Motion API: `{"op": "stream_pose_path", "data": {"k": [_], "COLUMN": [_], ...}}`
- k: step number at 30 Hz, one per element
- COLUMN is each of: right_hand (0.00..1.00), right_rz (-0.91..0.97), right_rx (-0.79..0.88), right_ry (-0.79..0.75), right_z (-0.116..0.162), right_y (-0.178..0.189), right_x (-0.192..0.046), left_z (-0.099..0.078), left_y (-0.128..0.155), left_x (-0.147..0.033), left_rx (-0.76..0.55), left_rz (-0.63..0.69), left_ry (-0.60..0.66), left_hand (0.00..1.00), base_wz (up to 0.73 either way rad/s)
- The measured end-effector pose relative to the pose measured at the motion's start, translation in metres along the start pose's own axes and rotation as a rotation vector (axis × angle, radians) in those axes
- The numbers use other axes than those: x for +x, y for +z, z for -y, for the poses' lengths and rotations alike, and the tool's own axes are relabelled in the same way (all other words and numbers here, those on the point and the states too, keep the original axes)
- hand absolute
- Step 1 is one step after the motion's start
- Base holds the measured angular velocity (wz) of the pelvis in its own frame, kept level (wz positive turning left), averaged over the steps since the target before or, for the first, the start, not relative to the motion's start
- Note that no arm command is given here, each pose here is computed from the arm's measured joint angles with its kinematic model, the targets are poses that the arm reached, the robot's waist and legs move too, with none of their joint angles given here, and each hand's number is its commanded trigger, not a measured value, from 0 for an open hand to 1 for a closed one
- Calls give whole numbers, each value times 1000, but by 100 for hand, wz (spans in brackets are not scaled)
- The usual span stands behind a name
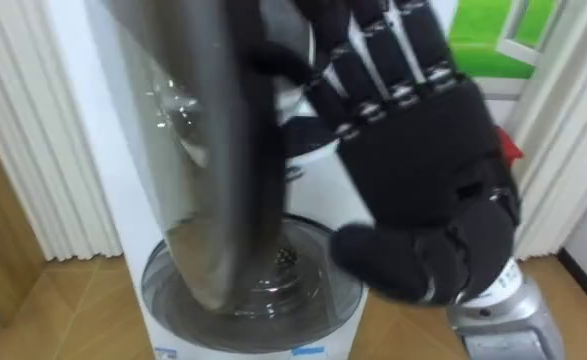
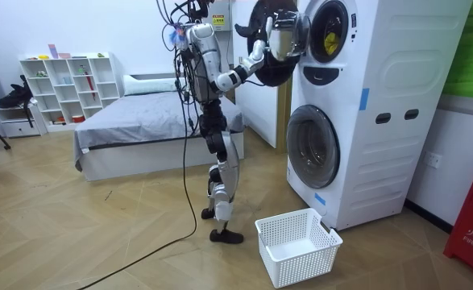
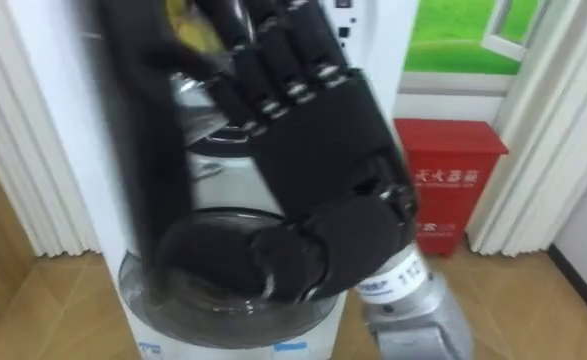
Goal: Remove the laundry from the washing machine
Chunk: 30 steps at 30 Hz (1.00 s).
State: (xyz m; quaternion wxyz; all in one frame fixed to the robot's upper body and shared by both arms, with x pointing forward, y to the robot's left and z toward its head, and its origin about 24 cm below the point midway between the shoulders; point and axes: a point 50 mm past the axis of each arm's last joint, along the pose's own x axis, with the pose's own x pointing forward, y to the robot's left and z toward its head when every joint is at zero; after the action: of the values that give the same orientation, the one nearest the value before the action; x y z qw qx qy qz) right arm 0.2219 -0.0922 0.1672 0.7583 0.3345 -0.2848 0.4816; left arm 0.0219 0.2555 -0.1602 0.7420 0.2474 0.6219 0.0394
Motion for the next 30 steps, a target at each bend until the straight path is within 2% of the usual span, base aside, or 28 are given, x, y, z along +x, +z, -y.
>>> {"op": "stream_pose_path", "data": {"k": [6,9,18,26,30], "right_hand": [0,0,0,0,0], "right_rz": [-194,-280,-373,-392,-379], "right_rx": [98,48,37,-14,-105], "right_ry": [50,63,92,48,18], "right_z": [-8,-9,-15,-9,-2], "right_y": [-32,-41,-57,-55,-37], "right_x": [-2,-4,-7,-7,-7], "left_z": [-1,0,0,-2,-1], "left_y": [3,5,6,9,6], "left_x": [1,1,1,1,1], "left_rx": [-8,-9,-6,-12,-37], "left_rz": [6,11,14,34,24], "left_ry": [3,-8,-3,41,47], "left_hand": [0,0,0,0,0], "base_wz": [21,18,0,2,5]}}
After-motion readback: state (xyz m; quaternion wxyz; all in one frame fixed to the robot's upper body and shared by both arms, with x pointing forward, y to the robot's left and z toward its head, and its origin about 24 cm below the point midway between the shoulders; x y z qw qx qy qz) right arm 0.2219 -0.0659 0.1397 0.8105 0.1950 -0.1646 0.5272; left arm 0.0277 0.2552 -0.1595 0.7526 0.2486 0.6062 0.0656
